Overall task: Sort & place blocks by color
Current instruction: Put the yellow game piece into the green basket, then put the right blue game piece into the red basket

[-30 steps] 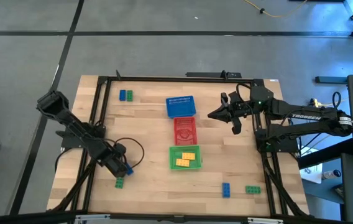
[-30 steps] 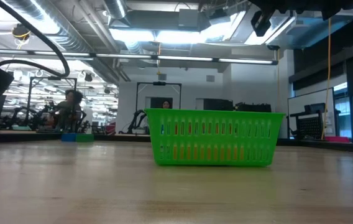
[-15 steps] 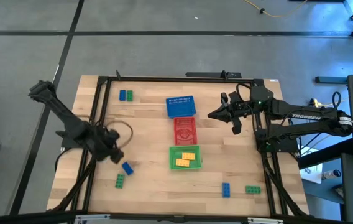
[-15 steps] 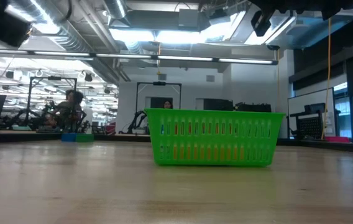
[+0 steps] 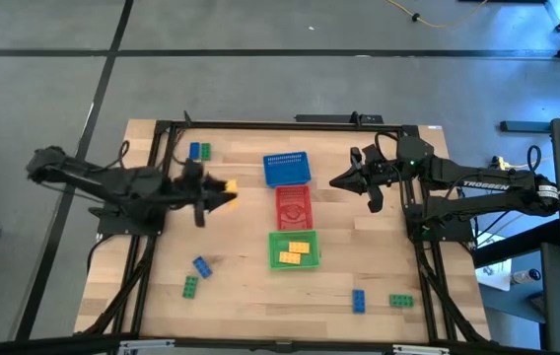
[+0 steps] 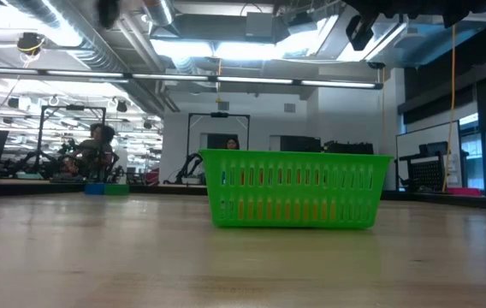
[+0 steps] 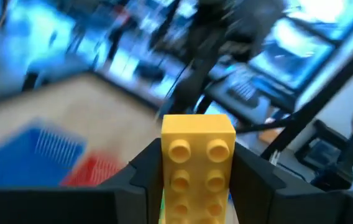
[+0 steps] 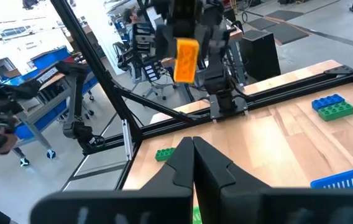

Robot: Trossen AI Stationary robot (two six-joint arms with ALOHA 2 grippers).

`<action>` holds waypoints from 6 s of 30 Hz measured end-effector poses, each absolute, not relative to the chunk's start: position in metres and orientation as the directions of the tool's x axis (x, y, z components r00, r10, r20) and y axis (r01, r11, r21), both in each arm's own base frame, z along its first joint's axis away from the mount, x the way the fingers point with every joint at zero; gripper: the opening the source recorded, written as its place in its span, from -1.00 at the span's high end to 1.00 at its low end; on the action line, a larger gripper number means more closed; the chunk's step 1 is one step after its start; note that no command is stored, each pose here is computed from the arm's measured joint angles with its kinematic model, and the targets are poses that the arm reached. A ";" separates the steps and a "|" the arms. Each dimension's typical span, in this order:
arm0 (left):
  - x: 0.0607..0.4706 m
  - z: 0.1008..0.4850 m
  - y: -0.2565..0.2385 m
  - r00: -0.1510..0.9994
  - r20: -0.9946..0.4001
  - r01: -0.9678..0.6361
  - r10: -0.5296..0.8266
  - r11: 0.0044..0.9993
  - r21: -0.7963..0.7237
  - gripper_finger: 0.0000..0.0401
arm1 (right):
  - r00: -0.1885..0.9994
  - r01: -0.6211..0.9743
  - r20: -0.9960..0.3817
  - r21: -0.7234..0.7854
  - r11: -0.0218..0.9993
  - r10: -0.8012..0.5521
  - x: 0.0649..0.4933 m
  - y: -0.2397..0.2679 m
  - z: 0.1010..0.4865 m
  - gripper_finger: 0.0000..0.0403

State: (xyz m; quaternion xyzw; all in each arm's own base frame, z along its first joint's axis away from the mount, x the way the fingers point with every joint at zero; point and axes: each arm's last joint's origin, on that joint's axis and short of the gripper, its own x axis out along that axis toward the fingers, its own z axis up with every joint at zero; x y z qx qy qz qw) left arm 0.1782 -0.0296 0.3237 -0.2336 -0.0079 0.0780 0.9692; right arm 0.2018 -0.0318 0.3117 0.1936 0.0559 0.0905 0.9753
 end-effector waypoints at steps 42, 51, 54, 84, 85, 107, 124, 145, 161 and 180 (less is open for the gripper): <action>0.357 0.303 -0.041 0.873 -0.388 0.206 -0.295 0.945 -0.254 0.35 | 0.982 -0.141 -0.076 0.304 0.942 0.172 0.202 -0.032 0.312 1.00; 0.408 0.241 -0.061 0.751 -0.585 0.238 -0.308 0.951 -0.197 0.35 | 0.982 -0.144 -0.078 0.280 0.949 0.172 0.202 -0.032 0.311 1.00; 0.410 0.224 -0.060 0.708 -0.656 0.200 -0.262 0.965 -0.170 0.35 | 0.982 -0.143 -0.080 0.281 0.949 0.172 0.202 -0.033 0.311 1.00; 0.407 0.175 -0.061 0.526 -0.828 0.254 -0.193 0.965 -0.063 0.31 | 0.984 -0.118 -0.096 0.263 0.958 0.147 0.202 -0.033 0.309 1.00; 0.407 0.175 -0.061 0.526 -0.828 0.253 -0.193 0.965 -0.065 0.31 | 0.984 -0.117 -0.097 0.263 0.958 0.147 0.202 -0.033 0.309 1.00; 0.405 0.174 -0.061 0.507 -0.836 0.256 -0.209 0.963 -0.085 0.29 | 0.924 0.192 -0.368 0.224 0.955 -0.100 0.188 -0.038 0.287 1.00; 0.405 0.177 -0.060 0.510 -0.834 0.234 -0.210 0.967 -0.101 -0.09 | 0.927 0.192 -0.361 0.227 0.955 -0.101 0.188 -0.038 0.287 1.00; 0.320 0.354 0.010 0.779 -0.621 -0.058 0.084 0.996 0.062 -0.09 | 0.946 0.177 -0.306 0.222 0.959 -0.103 0.191 -0.038 0.292 1.00; 0.202 0.329 0.016 0.987 0.050 -0.140 0.154 0.966 -0.218 -0.09 | 0.981 0.115 -0.179 0.221 0.968 -0.075 0.194 -0.038 0.305 0.99; 0.192 0.304 0.014 0.990 0.077 -0.088 0.114 0.956 -0.280 0.95 | 0.989 0.103 -0.129 0.218 0.970 -0.076 0.194 -0.038 0.309 0.94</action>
